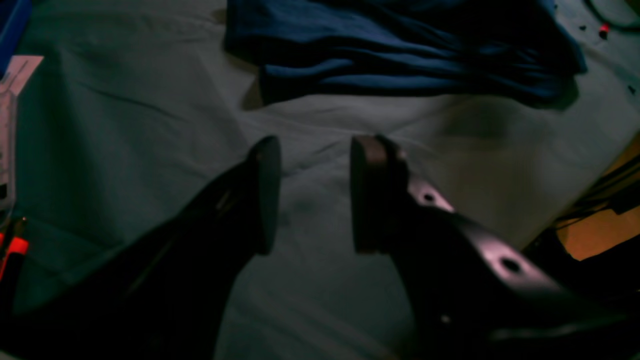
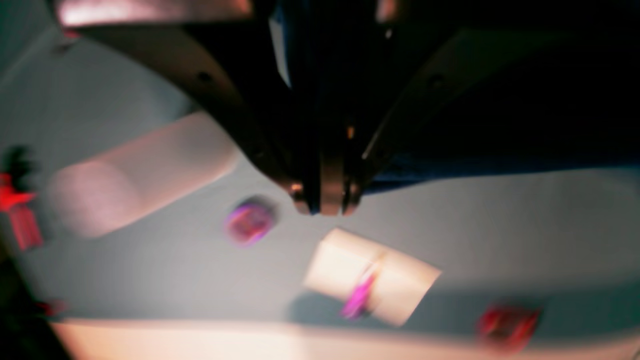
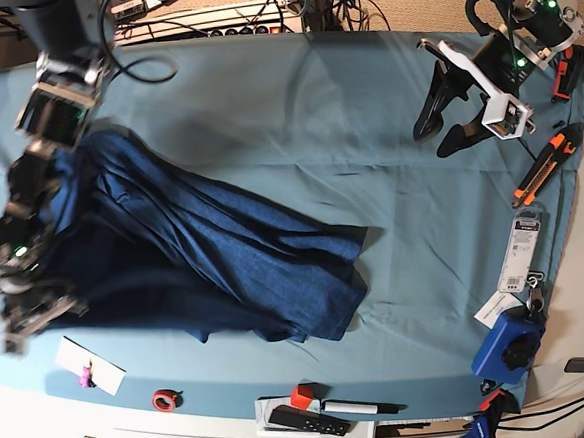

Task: Layout the t-shirt on the table in an organized manner, then fold the t-shirt properly
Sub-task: 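Pull the held shirt edge with the right gripper to spread it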

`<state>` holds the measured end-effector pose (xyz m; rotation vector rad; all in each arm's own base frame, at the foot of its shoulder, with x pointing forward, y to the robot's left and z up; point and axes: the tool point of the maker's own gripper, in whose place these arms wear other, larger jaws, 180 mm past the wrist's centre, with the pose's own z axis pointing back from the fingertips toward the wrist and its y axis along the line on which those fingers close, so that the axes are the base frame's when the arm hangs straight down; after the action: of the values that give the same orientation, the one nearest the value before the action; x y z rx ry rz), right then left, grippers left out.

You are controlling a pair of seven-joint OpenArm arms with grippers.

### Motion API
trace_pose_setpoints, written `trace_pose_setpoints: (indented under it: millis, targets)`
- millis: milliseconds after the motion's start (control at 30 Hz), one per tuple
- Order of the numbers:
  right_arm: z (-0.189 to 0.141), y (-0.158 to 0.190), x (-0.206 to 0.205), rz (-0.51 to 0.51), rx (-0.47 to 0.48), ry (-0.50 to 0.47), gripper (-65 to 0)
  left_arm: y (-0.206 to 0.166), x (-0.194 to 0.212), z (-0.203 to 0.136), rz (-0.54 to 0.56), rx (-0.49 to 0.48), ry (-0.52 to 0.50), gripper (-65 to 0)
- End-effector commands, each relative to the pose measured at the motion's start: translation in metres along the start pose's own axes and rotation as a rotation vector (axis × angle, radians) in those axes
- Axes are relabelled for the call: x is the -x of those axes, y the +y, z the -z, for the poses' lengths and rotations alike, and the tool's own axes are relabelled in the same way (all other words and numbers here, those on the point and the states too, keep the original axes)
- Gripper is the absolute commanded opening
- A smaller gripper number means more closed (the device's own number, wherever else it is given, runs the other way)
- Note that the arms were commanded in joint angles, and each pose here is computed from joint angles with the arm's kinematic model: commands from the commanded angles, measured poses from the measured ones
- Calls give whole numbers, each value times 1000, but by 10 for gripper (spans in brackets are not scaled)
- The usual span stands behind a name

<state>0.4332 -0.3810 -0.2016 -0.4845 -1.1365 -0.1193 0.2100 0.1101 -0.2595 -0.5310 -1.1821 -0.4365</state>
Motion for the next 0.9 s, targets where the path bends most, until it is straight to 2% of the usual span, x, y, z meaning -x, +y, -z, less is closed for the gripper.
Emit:
trace_pose_setpoints:
  millis: [0, 100, 200, 233, 300, 333, 367, 600, 767, 867]
  targets:
    - [-4, -23, -34, 6, 65, -91, -650, -3, -12, -1, 9, 15, -46, -409]
    - [-7, -54, -51, 33, 173, -123, -650, -3, -12, -1, 8, 15, -45, -409]
    - [-10, -66, -54, 9, 213, -124, -650, -3, -11, -1, 8, 15, -42, -409]
    - [-9, -68, -53, 7, 216, -119, -590, -3, -11, -1, 8, 15, -42, -409]
    - [-6, -69, -49, 5, 216, -106, -427, -3, -11, -1, 8, 15, -41, -409]
    - [-5, -69, -46, 2, 217, -99, -375, -3, -11, -1, 7, 15, -41, -409]
    - [-4, -70, -44, -2, 220, -91, -359, -3, -11, -1, 6, 14, -41, -409]
    - [-1, -68, -34, -9, 212, -47, -360, -3, -11, -1, 6, 15, -41, -409]
    - [2, -40, -3, -34, 60, 86, -361, -3, -11, -1, 7, 15, -42, -409]
    - [-5, -33, 23, -51, 34, 142, -361, -3, -11, -1, 8, 15, -42, -409]
